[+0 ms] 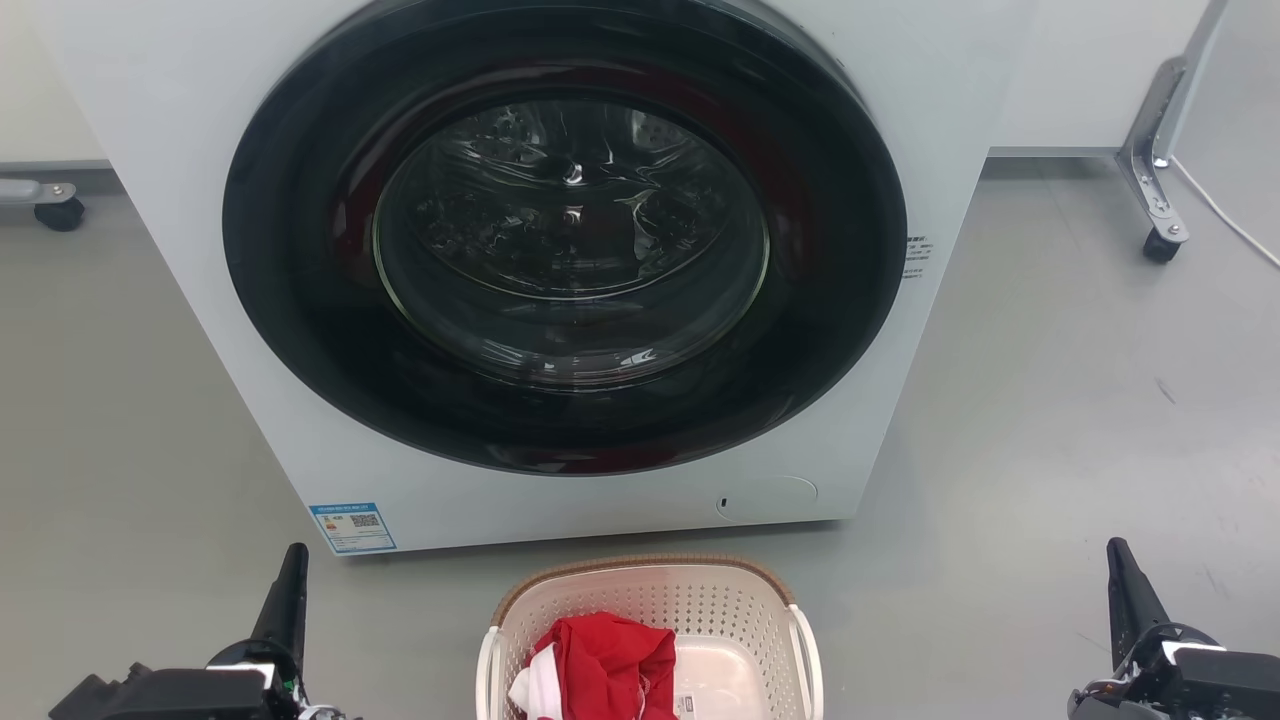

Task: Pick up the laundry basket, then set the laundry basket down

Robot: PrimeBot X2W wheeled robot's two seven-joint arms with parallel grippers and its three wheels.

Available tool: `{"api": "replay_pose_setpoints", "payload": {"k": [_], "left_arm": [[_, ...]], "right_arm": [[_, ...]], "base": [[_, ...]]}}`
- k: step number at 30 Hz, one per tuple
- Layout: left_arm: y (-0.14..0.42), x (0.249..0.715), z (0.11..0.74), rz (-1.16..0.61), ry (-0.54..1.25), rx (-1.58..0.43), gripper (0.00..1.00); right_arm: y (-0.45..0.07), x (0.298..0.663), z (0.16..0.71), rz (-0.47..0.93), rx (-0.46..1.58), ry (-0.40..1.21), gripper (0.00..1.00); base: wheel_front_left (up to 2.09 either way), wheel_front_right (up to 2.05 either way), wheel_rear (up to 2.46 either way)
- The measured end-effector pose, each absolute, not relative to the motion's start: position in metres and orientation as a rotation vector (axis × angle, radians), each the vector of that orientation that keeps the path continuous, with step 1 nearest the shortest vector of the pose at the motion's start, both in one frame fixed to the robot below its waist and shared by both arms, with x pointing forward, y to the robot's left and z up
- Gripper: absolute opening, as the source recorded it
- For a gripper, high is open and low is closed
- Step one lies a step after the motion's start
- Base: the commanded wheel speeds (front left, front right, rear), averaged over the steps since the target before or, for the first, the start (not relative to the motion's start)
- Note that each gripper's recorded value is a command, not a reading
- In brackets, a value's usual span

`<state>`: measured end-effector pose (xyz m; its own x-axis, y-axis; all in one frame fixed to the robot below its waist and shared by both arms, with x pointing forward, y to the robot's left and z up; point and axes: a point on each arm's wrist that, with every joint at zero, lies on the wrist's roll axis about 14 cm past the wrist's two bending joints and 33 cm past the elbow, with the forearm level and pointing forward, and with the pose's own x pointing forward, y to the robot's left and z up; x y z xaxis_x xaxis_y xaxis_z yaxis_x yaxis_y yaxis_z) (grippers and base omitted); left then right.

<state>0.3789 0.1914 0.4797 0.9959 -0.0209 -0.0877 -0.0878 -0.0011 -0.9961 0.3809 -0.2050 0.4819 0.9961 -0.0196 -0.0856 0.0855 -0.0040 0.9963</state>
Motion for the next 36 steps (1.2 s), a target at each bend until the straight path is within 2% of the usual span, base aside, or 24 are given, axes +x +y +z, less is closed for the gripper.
{"api": "replay_pose_setpoints", "payload": {"k": [36], "left_arm": [[0.1913, 0.3788, 0.4795, 0.053, 0.086, -1.572, 0.0]], "right_arm": [[-0.2049, 0.381, 0.4823, -0.081, 1.573, 0.05, 0.0]], "base": [[0.0, 0.0, 0.0]]}}
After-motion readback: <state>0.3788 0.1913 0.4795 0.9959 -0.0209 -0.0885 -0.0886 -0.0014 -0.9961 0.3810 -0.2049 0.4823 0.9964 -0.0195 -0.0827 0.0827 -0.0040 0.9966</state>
